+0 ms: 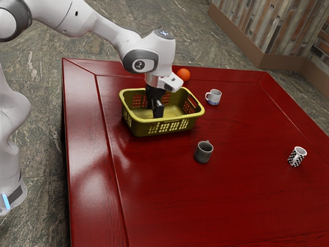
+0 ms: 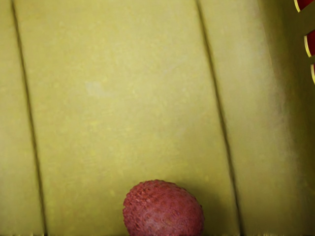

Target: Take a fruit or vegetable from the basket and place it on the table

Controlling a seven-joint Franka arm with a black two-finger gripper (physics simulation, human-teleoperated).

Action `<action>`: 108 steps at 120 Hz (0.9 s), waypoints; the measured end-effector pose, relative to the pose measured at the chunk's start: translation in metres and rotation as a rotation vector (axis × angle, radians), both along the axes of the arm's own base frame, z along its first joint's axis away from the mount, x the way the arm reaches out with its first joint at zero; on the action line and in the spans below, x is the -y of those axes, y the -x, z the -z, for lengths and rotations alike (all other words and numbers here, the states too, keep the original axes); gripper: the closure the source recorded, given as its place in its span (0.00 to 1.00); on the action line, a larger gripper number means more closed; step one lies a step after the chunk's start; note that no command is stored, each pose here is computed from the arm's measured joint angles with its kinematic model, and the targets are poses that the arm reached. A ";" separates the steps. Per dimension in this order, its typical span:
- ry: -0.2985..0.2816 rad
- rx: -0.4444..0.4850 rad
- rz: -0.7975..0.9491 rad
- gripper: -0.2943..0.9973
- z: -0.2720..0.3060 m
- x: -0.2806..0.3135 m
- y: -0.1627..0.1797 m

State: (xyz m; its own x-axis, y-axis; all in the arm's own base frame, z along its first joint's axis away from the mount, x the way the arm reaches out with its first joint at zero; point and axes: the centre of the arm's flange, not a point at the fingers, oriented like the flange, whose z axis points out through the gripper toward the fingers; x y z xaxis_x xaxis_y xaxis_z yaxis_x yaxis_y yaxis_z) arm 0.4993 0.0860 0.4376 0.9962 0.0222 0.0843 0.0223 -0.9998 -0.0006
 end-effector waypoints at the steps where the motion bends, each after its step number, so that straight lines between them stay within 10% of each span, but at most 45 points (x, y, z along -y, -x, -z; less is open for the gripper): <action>1: 0.001 0.000 -0.001 0.23 0.000 0.000 0.000; 108: 0.013 -0.006 -0.016 0.23 0.011 -0.005 0.001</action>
